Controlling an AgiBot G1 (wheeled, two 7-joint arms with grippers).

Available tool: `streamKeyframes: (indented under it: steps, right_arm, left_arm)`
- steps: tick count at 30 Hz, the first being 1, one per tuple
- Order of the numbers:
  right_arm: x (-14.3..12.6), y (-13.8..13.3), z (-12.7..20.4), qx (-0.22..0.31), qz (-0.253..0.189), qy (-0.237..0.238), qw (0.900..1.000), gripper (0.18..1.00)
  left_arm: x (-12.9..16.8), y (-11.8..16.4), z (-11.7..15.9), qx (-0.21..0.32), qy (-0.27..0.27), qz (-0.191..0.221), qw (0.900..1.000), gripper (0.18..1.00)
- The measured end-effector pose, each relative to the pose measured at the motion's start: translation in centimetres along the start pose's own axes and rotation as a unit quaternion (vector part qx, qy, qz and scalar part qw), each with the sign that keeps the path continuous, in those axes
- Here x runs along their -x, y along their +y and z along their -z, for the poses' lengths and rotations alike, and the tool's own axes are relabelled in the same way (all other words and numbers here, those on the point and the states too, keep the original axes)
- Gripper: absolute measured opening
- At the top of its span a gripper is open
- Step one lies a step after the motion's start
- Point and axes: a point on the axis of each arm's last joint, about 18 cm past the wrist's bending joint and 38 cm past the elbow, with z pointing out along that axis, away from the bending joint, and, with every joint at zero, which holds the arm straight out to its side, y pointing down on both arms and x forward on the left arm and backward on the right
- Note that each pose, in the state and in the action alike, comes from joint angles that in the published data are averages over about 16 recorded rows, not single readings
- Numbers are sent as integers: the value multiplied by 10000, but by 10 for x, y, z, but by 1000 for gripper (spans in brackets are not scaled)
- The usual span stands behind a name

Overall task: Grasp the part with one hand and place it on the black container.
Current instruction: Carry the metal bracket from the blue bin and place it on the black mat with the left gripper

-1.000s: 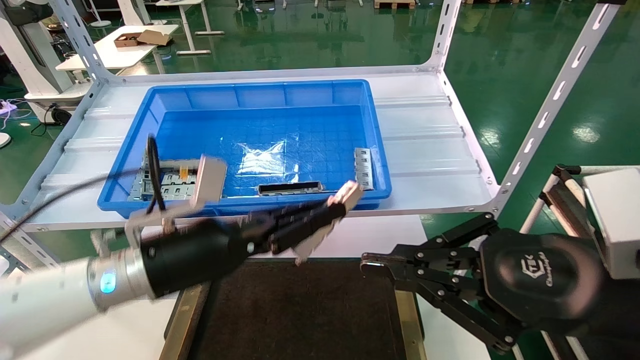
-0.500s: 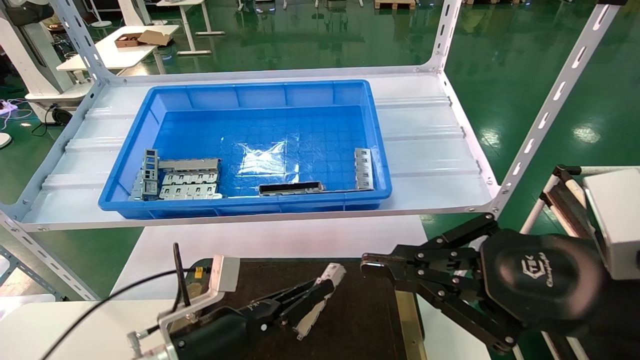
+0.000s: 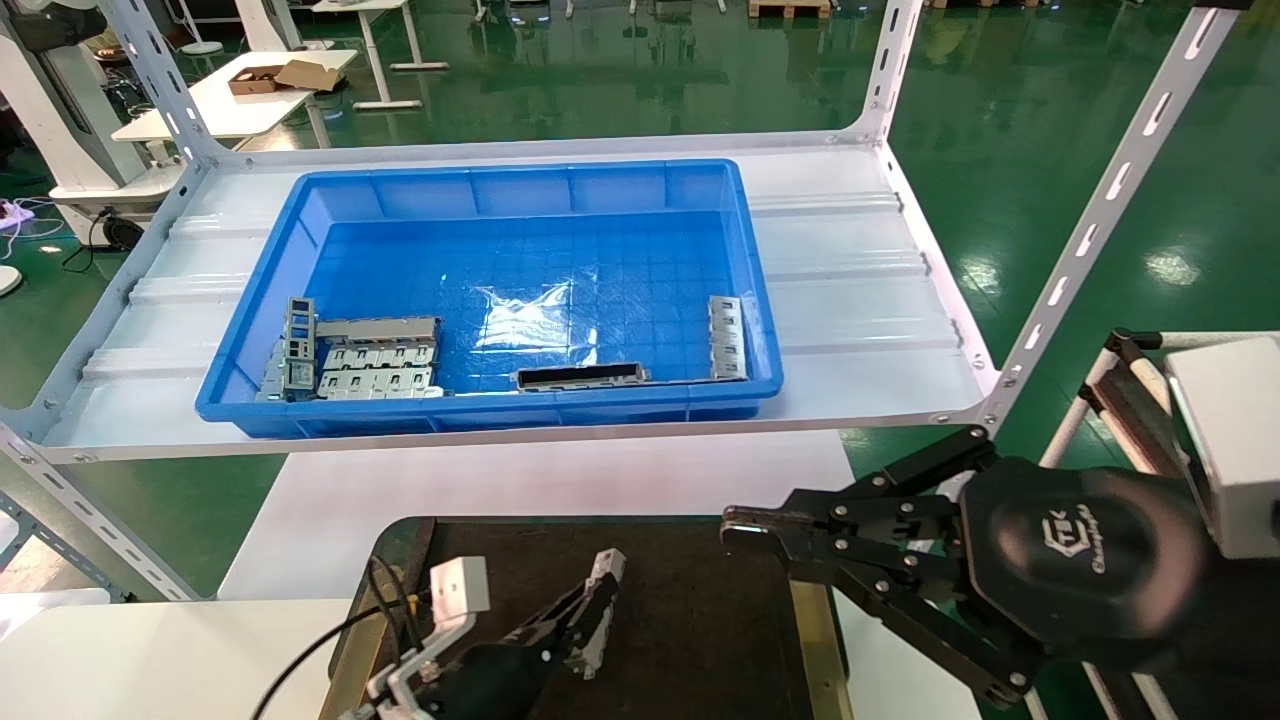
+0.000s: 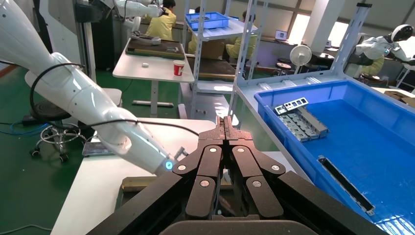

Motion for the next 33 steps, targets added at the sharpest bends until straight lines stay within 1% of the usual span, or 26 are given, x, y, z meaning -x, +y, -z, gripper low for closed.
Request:
streamKeyframes:
  steps: [6, 16, 24, 33]
  right_arm:
    - [0, 0, 0, 0, 0, 0, 10000, 191]
    - [0, 0, 0, 0, 0, 0, 10000, 191]
    - [0, 0, 0, 0, 0, 0, 10000, 191]
    - [0, 0, 0, 0, 0, 0, 10000, 191]
  left_arm:
    - [3, 10, -19, 1, -211, 4, 9998, 322]
    - [13, 18, -43, -51, -492, -98, 9987, 321]
    - [23, 23, -53, -93, -703, -125, 9974, 321]
    - [32, 27, -57, -102, -836, -144, 9963, 321]
